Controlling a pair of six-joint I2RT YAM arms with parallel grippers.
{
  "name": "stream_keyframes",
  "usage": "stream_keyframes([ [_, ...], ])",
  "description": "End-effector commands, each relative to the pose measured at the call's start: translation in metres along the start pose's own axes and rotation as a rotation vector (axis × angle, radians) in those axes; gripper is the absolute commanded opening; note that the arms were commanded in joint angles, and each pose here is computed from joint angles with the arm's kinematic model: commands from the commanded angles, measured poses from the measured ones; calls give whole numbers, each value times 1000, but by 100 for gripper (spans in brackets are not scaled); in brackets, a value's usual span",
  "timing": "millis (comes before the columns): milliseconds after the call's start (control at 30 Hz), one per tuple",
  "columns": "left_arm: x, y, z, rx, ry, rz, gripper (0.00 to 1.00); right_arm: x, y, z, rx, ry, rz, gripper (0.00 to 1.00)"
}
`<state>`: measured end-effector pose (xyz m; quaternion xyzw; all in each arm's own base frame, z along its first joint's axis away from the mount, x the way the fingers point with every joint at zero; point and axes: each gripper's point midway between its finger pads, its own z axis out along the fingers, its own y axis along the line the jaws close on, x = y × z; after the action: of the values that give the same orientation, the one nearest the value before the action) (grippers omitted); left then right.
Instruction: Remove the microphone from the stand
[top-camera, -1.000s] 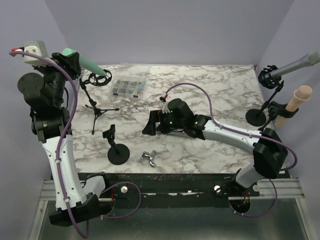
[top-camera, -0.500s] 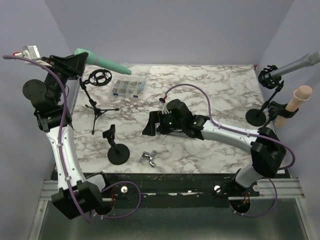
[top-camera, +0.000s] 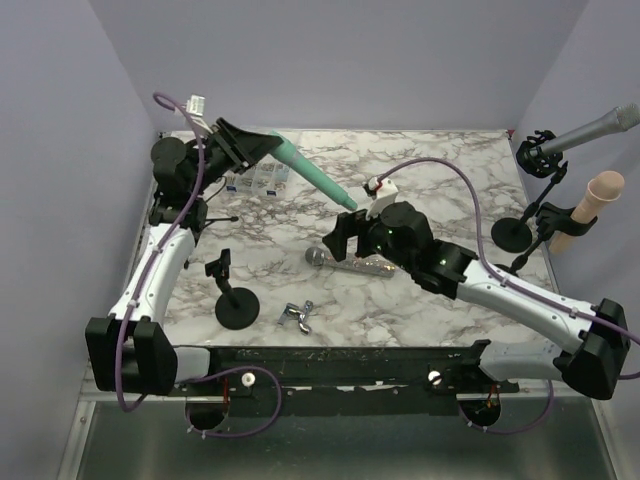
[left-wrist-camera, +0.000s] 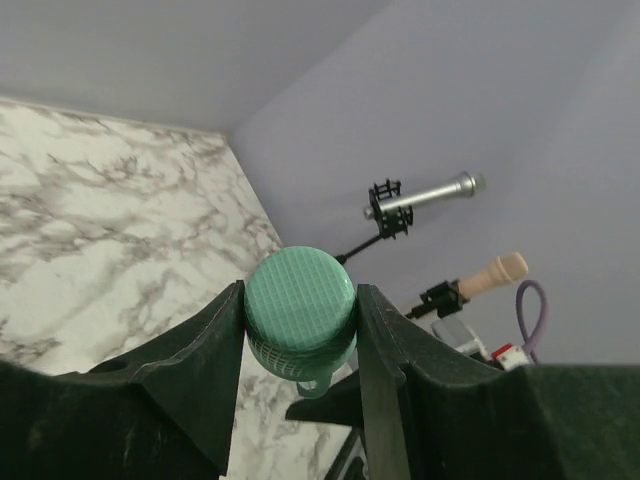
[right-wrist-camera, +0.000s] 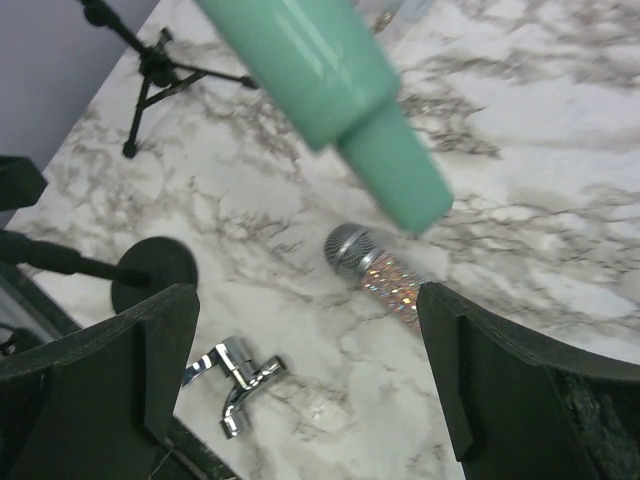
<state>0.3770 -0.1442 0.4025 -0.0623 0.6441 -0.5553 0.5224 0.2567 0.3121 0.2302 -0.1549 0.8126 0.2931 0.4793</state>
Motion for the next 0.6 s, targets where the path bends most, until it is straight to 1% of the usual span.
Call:
stream_keyframes([
  [0, 49, 7, 26, -19, 113, -53, 0, -26, -44, -18, 234, -68, -184, 100],
  [167, 90, 14, 42, -14, 231, -133, 0, -34, -57, -16, 321, -39, -288, 100],
  [267, 111, 16, 47, -25, 283, -140, 0, -41, -61, -12, 358, -42, -322, 100],
  [333, 125, 14, 51, -25, 325, -146, 0, -42, -59, -6, 354, -25, -352, 97],
  [367, 132, 12, 53, -18, 345, -151, 0, -42, -60, -3, 358, -16, -364, 92],
  [433, 142, 8, 55, -10, 372, -159, 0, -41, -61, 4, 367, 0, -384, 80],
  [533, 152, 5, 56, -17, 388, -137, 0, -39, -59, 13, 365, 18, -406, 60],
  [567, 153, 5, 56, -22, 392, -130, 0, -37, -60, 15, 368, 23, -413, 55],
])
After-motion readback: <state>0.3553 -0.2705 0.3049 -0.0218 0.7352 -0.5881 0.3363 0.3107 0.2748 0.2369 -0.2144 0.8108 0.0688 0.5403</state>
